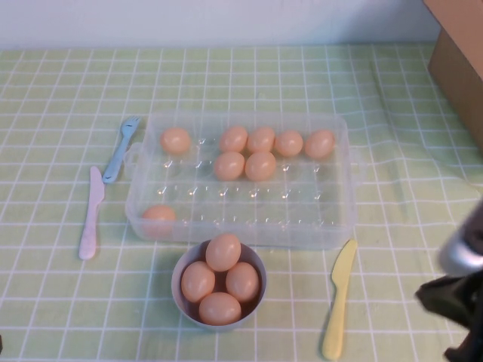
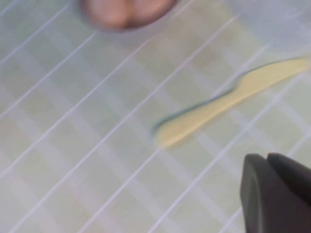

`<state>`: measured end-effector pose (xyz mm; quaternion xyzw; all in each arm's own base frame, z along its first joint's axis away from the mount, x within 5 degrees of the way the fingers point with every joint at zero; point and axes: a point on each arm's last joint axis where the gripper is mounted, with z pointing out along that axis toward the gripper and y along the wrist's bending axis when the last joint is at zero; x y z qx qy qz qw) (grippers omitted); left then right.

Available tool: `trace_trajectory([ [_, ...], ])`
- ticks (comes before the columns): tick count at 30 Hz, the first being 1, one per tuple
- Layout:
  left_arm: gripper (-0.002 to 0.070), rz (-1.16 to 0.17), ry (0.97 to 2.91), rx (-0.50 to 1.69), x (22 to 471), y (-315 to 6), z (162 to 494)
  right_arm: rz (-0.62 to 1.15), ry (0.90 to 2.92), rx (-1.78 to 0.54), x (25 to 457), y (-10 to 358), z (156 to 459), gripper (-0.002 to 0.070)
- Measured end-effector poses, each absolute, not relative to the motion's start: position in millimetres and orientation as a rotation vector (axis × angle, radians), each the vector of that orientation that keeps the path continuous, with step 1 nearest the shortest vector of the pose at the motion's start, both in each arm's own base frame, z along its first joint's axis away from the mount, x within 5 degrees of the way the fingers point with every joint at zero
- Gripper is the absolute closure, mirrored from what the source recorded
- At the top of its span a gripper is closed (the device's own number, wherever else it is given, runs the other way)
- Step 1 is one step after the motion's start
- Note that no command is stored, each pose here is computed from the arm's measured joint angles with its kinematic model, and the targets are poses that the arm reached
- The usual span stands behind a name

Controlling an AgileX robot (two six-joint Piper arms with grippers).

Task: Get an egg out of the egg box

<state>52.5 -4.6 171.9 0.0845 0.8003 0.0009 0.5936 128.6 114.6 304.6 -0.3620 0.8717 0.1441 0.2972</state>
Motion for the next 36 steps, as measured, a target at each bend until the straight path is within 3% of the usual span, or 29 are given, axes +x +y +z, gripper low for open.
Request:
trace_trajectory([
  [10,0.0679,0.002,1.86,0.196,52.5,-4.6,171.9,0.294,1.872,-0.284,92.7,34.9,234.3,0.0694],
  [18,0.0678,0.002,1.86,0.196,52.5,-4.6,171.9,0.182,1.771,-0.115,68.7,13.7,191.1,0.0694],
  [24,0.0678,0.002,1.86,0.196,52.5,-4.6,171.9,0.147,1.724,-0.066,57.9,9.5,186.2,0.0694],
  [36,0.0678,0.002,1.86,0.196,52.5,-4.6,171.9,0.125,1.863,-0.05,52.6,9.2,172.7,0.0694],
])
